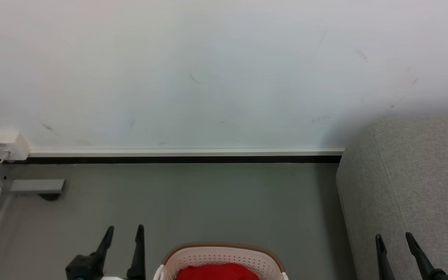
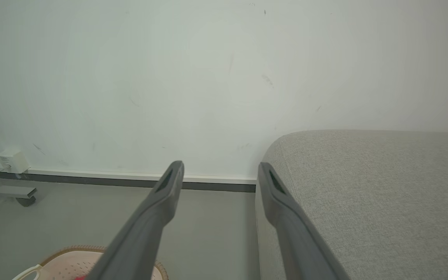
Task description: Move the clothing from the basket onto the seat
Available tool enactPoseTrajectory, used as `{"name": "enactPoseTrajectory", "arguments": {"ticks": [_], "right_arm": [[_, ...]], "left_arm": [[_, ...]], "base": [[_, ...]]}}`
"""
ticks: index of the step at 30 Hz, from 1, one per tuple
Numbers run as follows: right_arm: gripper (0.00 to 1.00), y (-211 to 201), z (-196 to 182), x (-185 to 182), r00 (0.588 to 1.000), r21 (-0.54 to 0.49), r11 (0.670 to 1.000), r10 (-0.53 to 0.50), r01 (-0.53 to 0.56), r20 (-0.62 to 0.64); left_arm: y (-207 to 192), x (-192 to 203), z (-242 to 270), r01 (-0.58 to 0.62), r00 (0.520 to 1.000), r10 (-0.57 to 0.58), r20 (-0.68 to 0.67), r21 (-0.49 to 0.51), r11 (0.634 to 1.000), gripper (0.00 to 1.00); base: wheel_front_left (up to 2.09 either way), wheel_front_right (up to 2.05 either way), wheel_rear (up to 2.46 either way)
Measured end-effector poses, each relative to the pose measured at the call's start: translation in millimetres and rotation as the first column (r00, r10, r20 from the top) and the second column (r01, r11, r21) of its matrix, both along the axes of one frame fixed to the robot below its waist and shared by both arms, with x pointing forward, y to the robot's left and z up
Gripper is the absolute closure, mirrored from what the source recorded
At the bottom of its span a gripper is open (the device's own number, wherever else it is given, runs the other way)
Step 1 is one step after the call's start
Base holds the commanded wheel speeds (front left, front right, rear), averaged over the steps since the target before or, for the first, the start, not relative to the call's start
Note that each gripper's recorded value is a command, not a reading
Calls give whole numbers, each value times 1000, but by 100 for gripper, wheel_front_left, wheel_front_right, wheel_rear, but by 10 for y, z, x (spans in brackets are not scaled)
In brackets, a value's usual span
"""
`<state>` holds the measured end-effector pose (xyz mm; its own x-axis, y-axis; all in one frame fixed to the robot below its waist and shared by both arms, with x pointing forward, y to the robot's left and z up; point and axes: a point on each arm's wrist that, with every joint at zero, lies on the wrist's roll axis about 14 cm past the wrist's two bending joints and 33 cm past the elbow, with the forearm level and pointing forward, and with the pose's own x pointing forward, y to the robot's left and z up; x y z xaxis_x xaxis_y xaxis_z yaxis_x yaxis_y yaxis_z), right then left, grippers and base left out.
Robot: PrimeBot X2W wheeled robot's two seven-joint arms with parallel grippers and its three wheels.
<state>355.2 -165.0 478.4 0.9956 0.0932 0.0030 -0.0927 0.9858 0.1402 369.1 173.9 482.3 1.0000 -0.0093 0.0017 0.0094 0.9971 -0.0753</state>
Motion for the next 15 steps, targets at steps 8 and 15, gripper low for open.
{"name": "enactPoseTrajectory", "arguments": {"ticks": [8,15], "right_arm": [[0,-12,-3,-7,1000,3,1000,-4,4,-1],[0,-35,-23,3,1000,5,1000,-12,12,-7]], "left_arm": [[3,7,1,-1,1000,1,0,0,1000,0],[-38,36,-37,12,1000,-12,-11,0,1000,0]], "base": [[0,0,0],[0,0,0]]}}
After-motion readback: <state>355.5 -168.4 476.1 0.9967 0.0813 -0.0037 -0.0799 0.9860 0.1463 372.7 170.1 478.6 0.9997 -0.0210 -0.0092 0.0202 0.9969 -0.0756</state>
